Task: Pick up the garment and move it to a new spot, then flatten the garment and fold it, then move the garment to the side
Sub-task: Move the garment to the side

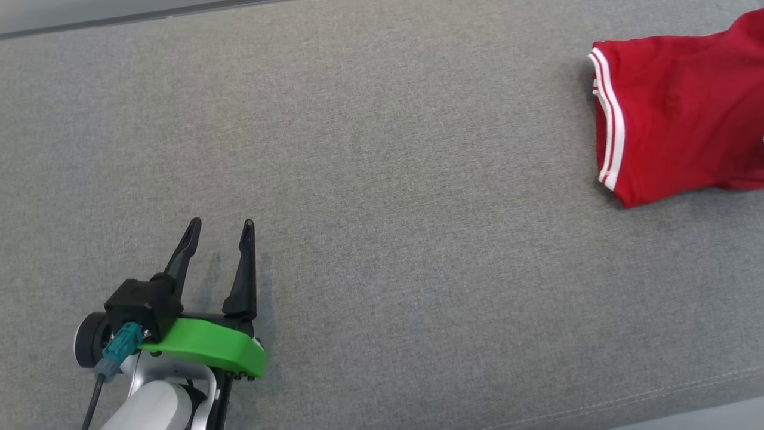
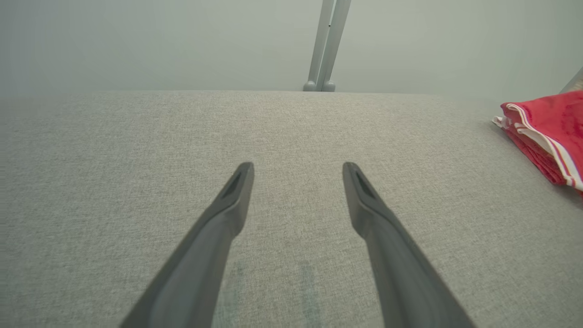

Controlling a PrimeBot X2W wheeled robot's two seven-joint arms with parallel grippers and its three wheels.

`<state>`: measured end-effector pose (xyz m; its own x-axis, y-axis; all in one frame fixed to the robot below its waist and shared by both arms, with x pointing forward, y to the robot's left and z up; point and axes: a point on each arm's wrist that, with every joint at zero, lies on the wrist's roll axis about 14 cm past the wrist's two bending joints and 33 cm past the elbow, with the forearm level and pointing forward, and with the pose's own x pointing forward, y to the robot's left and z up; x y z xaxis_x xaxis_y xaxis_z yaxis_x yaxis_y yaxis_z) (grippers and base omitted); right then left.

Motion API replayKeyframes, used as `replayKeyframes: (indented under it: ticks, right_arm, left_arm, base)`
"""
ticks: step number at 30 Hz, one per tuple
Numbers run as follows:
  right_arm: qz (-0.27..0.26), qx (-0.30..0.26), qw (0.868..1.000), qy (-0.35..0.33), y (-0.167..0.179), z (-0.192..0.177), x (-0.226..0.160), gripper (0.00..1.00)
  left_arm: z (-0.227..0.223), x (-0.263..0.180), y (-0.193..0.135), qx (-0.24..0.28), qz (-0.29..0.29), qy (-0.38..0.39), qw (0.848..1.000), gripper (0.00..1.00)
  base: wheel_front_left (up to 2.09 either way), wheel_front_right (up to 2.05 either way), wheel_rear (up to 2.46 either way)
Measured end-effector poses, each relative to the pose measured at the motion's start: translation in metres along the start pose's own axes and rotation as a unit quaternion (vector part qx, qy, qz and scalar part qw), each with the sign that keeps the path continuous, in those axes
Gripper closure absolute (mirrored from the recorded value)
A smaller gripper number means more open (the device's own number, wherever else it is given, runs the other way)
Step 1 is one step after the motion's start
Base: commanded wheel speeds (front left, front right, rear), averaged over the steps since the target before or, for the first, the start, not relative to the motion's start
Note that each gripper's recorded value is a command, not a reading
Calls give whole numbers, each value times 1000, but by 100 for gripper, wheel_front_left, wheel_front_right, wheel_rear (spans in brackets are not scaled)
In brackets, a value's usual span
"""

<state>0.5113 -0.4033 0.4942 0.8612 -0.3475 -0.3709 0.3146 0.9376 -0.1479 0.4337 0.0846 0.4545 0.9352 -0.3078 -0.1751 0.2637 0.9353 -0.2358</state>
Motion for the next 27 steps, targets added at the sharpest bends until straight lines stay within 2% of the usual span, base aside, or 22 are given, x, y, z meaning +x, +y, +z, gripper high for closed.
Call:
replayKeyframes:
  ticks: [4,5,6,14,22,27]
  right_arm:
    - [-8,-11,1000,-1,-1,-2,10,100]
    - [-8,-15,1000,-2,1,-3,13,77]
    - [-8,-20,1000,-3,3,-4,16,2]
    - [-13,-73,997,-11,8,-11,31,0]
    - [-31,-60,998,-19,-3,-13,23,0]
    - [-17,-61,997,-52,11,4,16,0]
  left_arm:
    - [-2,2,6,2,6,5,1000,0]
    - [-4,2,8,2,8,7,1000,0]
    - [-5,2,9,3,10,9,1000,0]
    - [-12,3,20,6,23,19,1000,0]
    - [-12,5,17,9,19,19,1000,0]
    - [-2,6,9,11,6,3,1000,0]
  base:
    - [0,0,0]
    - [0,0,0]
    - [0,0,0]
    - [0,0,0]
    - [0,0,0]
    - [0,0,0]
